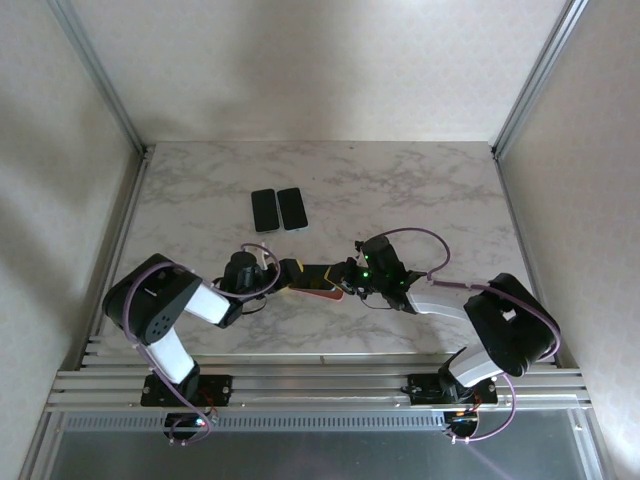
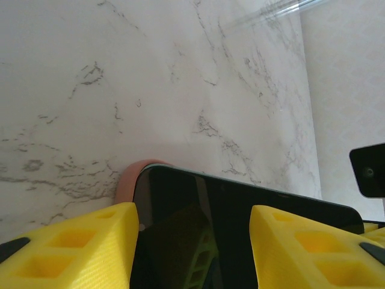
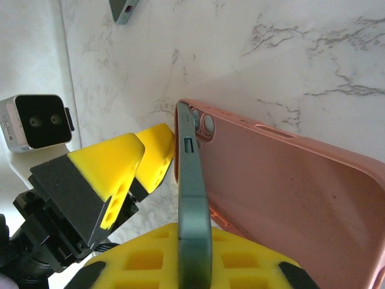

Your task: Put the phone into the phone case

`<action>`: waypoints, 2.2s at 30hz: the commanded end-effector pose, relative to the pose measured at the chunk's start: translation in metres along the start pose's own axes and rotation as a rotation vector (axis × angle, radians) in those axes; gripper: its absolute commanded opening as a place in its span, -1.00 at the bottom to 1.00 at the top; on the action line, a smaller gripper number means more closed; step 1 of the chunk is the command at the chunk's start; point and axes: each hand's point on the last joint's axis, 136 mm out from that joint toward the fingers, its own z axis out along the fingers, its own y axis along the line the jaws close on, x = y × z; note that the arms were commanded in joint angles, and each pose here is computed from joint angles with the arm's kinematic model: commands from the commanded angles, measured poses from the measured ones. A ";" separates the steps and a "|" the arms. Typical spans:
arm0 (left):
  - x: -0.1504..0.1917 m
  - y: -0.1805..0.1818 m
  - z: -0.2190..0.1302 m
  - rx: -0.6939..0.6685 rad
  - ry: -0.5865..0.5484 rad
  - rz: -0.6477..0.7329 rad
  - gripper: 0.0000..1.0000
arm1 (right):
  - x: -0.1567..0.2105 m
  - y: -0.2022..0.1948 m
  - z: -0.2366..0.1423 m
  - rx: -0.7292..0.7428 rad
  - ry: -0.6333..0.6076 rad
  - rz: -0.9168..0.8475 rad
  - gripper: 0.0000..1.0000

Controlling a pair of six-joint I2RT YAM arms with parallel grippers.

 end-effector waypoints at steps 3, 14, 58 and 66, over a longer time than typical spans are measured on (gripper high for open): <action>0.026 0.016 -0.006 -0.064 0.079 -0.034 0.03 | 0.009 -0.036 0.005 0.128 -0.008 0.014 -1.00; 0.027 0.016 -0.006 -0.058 0.084 -0.035 0.03 | 0.007 -0.044 0.011 0.217 -0.001 -0.026 -0.67; 0.022 -0.006 -0.016 0.052 0.042 -0.041 0.03 | 0.011 -0.016 0.017 0.536 0.119 -0.115 0.57; 0.021 -0.010 -0.015 0.066 0.045 -0.035 0.03 | 0.011 -0.011 0.020 0.574 0.147 -0.140 0.70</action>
